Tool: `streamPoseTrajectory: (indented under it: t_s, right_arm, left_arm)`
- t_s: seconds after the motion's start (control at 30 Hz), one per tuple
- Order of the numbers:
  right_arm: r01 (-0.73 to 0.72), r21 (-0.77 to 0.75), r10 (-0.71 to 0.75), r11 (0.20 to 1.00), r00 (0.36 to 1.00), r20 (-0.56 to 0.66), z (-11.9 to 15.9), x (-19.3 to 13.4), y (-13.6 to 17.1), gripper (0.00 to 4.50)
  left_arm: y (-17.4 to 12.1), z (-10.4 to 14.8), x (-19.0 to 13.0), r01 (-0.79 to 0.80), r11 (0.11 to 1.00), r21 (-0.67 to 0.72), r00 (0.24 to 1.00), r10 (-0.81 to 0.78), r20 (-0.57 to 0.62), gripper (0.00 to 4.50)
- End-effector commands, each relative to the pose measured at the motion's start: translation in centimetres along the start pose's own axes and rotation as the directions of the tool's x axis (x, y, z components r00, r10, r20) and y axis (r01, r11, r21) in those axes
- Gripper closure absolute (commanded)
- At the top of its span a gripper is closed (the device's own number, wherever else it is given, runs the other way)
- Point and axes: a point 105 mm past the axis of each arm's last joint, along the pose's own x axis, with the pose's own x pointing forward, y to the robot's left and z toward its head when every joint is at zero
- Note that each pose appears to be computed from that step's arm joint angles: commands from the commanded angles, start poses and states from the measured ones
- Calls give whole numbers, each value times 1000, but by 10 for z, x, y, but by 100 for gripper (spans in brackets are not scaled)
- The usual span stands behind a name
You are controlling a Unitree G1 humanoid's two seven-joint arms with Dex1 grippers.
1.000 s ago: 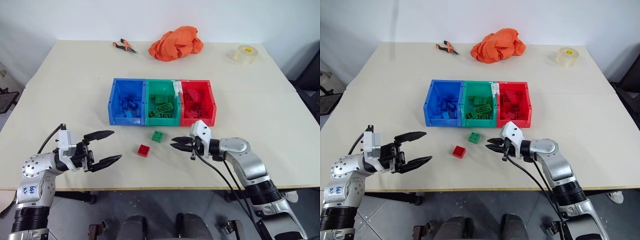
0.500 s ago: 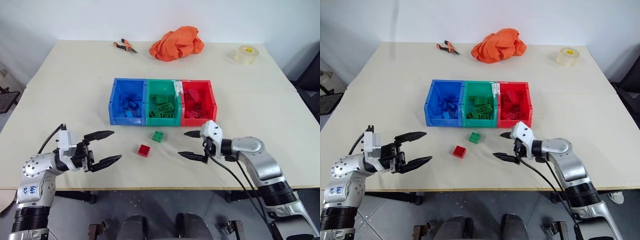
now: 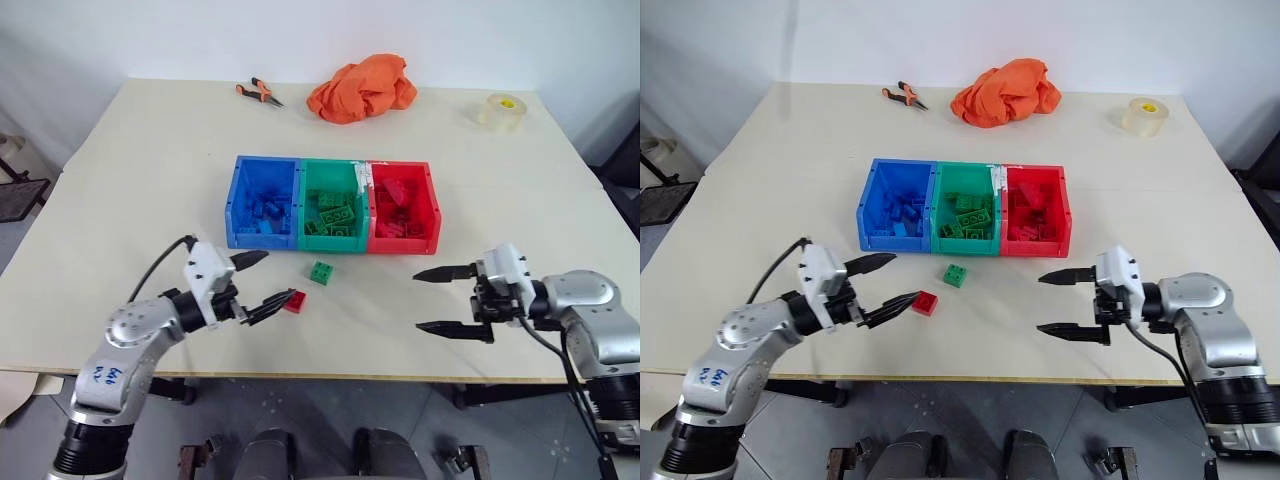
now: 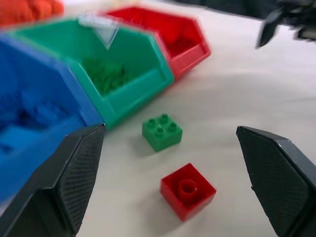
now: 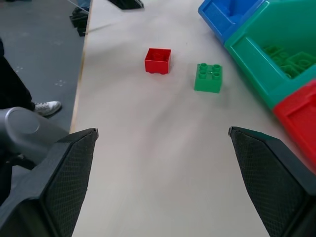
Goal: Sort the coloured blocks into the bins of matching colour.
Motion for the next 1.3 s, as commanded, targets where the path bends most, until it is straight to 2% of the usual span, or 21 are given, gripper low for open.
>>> streamPoseTrajectory:
  t_s: [0.03, 0.17, 0.5, 0.77, 1.03, 1.3]
  right_arm:
    - [22, -47, -21, 999, 1000, 12, 14, -18, -8, 7]
    - [40, -58, -38, 997, 998, 42, 22, -28, -13, 7]
    - [70, -56, -70, 996, 997, 12, 22, -31, -12, 7]
    - [94, -60, -95, 994, 996, -3, 25, -36, -12, 7]
    - [102, -57, -104, 993, 994, -16, 27, -37, -12, 7]
    - [125, -63, -127, 990, 991, -32, 28, -41, -13, 7]
  left_arm:
    - [-10, 11, 16, -39, 999, -14, 999, 40, 4, 0]
    - [-22, 3, 37, -46, 998, -51, 996, 42, -85, 0]
    - [-23, 4, 76, -116, 993, 23, 981, 118, -152, 0]
    - [-33, -6, 81, -113, 994, 7, 971, 112, -213, 0]
    - [-23, -16, 96, -145, 989, -26, 946, 131, -297, 0]
    - [-30, -20, 100, -94, 995, -17, 923, 81, -377, 0]
